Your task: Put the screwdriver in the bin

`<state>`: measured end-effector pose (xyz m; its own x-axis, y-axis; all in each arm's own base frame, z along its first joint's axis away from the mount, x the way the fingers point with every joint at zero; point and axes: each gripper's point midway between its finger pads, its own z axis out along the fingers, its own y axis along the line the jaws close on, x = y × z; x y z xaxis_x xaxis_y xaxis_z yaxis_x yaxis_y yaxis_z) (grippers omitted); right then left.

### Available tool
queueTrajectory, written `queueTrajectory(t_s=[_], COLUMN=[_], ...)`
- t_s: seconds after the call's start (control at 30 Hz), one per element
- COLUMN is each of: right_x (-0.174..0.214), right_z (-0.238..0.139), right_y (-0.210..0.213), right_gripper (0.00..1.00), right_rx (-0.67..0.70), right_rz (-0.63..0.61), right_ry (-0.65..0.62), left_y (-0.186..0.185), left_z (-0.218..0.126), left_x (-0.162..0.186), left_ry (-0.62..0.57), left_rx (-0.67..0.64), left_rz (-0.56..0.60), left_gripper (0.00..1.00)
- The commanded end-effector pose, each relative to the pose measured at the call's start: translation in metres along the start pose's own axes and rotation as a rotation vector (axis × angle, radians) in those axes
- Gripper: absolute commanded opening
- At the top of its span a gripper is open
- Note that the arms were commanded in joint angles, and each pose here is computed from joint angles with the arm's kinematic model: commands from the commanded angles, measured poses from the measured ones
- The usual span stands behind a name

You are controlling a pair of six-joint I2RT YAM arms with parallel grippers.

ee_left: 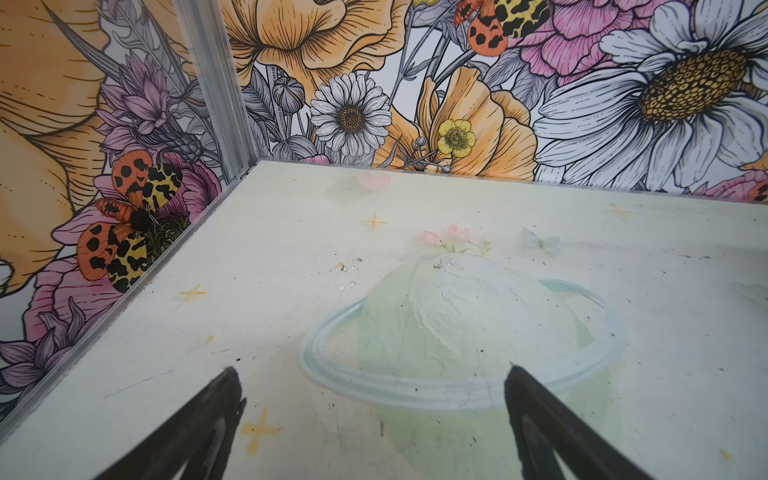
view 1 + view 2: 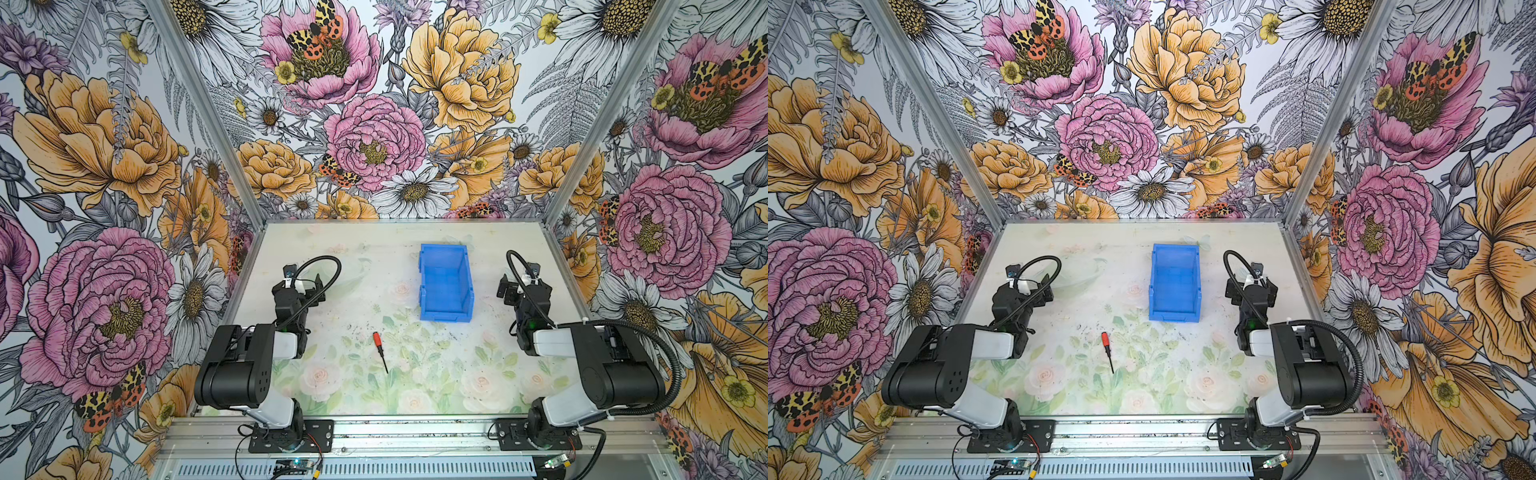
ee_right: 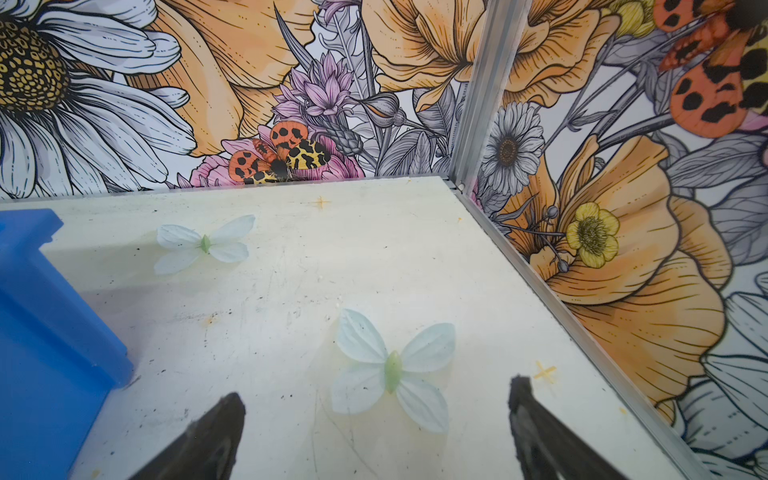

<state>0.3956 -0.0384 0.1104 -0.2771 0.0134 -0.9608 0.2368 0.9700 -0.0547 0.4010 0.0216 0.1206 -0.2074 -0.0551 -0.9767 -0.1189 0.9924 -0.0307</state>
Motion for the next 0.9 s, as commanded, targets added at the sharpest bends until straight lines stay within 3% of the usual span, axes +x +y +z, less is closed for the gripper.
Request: queueTrajectory(t_s=[0.0, 0.87], right_x=[-0.005, -0.0039], right_z=[-0.0006, -0.0001], right_y=[-0.0023, -0.0027], right_gripper=[0.99, 0.99], right_rx=[0.011, 0.006], right_rz=[0.016, 0.019], right_ry=[-0.026, -0.021], left_y=[-0.0036, -0.0016], left_z=[0.0029, 0.0026], left_x=[-0.009, -0.0087], left_ry=[-0.023, -0.023], left_rx=[0.023, 0.019], left_rz=[-0.007, -0.011], left_gripper=[0.99, 0.99])
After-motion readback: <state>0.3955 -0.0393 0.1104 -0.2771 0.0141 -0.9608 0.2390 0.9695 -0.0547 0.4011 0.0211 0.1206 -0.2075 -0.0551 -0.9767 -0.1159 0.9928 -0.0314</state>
